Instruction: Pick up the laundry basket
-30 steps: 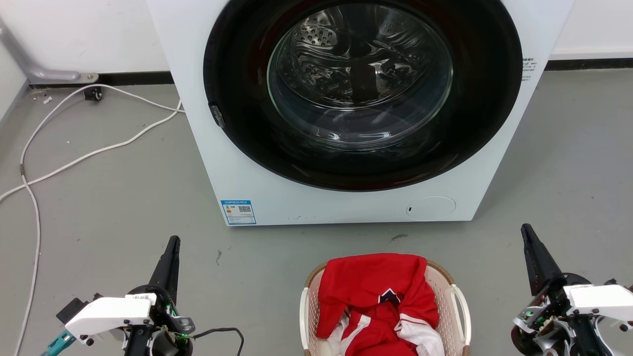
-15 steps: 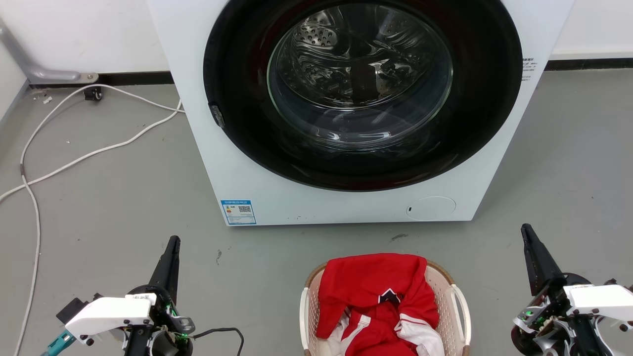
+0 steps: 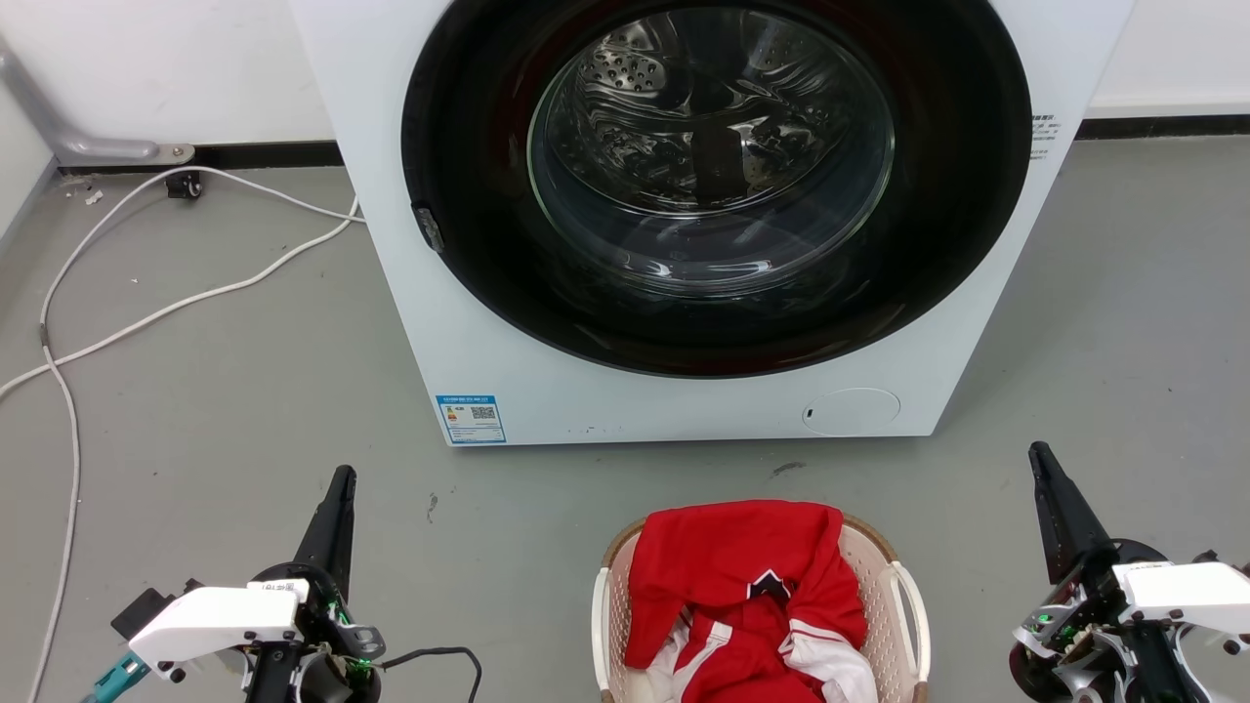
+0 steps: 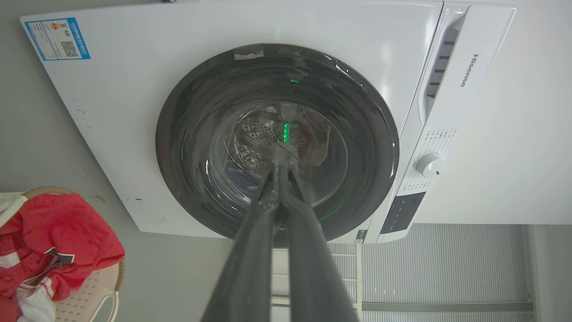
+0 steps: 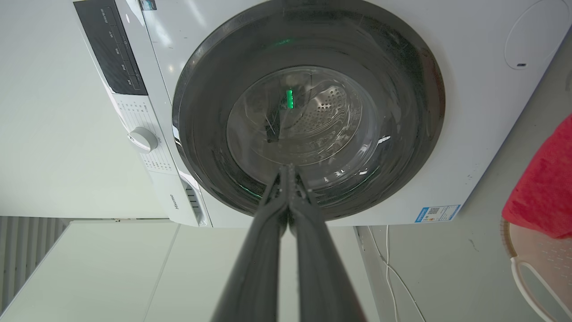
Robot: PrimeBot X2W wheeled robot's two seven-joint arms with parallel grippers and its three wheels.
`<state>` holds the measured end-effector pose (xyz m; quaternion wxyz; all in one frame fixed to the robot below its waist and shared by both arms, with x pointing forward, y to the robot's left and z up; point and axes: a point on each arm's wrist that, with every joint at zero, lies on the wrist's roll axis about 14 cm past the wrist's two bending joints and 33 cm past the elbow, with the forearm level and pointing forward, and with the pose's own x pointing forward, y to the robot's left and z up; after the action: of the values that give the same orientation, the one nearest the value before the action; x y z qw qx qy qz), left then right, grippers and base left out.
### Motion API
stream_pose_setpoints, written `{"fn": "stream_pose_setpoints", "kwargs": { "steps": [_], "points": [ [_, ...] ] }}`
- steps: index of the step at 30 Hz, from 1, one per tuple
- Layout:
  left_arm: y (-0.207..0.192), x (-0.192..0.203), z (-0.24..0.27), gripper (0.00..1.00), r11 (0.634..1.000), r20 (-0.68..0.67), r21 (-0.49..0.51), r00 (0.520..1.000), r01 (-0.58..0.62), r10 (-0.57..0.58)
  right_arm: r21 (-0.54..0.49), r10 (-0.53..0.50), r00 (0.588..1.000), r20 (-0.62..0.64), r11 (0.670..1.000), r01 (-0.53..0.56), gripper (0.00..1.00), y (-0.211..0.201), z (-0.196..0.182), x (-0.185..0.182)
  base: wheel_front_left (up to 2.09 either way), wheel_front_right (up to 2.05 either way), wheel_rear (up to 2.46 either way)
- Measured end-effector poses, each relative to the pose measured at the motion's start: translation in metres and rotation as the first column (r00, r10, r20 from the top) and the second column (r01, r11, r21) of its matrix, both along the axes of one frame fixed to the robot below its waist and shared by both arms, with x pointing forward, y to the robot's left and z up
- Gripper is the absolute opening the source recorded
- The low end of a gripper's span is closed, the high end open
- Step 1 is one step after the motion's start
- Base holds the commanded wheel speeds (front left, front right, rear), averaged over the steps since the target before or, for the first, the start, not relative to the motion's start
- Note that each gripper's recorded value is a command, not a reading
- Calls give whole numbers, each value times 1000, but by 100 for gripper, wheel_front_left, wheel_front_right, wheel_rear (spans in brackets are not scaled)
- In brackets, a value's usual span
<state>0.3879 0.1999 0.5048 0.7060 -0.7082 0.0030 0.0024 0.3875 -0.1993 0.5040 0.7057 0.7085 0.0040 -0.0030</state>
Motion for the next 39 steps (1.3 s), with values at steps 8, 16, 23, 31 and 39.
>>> {"fn": "stream_pose_setpoints", "kwargs": {
  "steps": [8, 16, 23, 31, 39],
  "points": [
    [0, -11, -23, 100, 1000, -67, -7, 998, -10, 9, 1, -12, 997, -72, 1000, 12, 100, -1, -24, -11, 0, 0, 0],
    [4, -9, -15, 100, 995, -46, 91, 998, -33, 38, -115, -33, 998, -57, 993, 26, 100, -4, -18, -9, 0, 0, 0],
    [7, -7, -6, 100, 973, -29, 226, 998, -47, 55, -293, -18, 1000, -16, 956, 12, 100, 2, -4, -5, 0, 0, 0],
    [6, -5, 3, 100, 918, -15, 393, 998, -52, 64, -466, -4, 1000, 28, 885, 17, 100, 8, 10, -3, 0, 0, 0],
    [1, -4, 9, 100, 840, -2, 540, 998, -52, 63, -611, 8, 999, 53, 791, 26, 100, 12, 17, -2, 0, 0, 0]
  ]
}}
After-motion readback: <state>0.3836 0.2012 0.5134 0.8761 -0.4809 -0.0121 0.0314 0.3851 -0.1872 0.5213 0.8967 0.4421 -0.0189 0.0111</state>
